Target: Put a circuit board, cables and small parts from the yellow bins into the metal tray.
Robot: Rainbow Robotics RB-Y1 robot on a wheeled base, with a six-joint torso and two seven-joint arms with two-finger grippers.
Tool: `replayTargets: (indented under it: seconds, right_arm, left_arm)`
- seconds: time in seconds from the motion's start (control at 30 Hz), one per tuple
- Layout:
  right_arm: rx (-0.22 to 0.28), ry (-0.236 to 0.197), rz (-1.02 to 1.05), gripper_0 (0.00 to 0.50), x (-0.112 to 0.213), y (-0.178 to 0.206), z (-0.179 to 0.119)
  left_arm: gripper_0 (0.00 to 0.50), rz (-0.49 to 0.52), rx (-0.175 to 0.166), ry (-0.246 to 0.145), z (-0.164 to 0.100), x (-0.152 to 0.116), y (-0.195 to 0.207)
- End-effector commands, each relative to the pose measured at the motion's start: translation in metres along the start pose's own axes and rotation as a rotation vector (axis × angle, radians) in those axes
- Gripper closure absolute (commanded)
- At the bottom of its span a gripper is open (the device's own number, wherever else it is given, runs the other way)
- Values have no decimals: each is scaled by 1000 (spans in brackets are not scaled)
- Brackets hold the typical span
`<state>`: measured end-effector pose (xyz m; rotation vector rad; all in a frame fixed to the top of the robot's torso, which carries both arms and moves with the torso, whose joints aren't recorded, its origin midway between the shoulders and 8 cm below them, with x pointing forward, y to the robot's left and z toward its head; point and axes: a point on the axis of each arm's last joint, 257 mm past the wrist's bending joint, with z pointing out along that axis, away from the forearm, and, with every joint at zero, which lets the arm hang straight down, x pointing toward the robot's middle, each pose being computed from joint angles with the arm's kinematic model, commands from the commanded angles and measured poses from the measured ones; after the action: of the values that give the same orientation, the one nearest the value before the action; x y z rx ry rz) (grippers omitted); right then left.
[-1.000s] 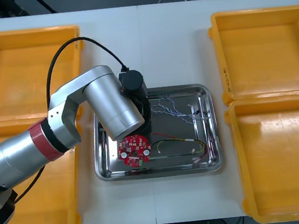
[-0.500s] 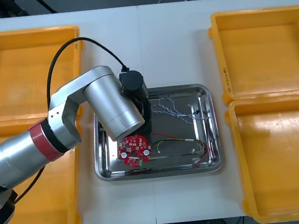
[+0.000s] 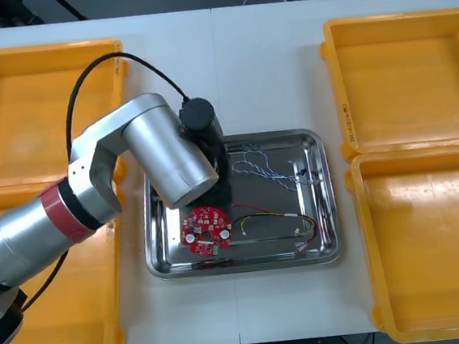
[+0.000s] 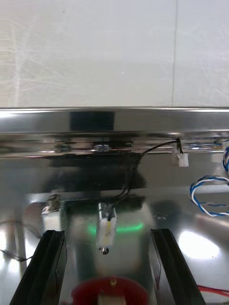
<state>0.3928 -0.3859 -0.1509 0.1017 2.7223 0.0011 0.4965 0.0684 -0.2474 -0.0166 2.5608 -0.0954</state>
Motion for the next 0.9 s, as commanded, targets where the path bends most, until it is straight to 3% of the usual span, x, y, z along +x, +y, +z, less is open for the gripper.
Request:
replayTargets:
  seconds: [0.03,0.43,0.6,0.7,0.9]
  right_arm:
    - [45,-31,35,0,-1,-15,-16]
    - [38,-56,54,0,2,-17,-13]
    - [28,-71,56,0,0,-15,-15]
    - [22,-91,57,0,-4,-14,-17]
    - [6,-131,62,0,-15,-11,-19]
  left_arm:
    - [0,16,35,1,-36,-25,8]
    - [0,70,26,62,-95,-46,57]
    - [0,96,8,91,-114,-54,87]
    - [0,113,-13,100,-122,-58,106]
    - [0,115,-7,97,-130,-63,140]
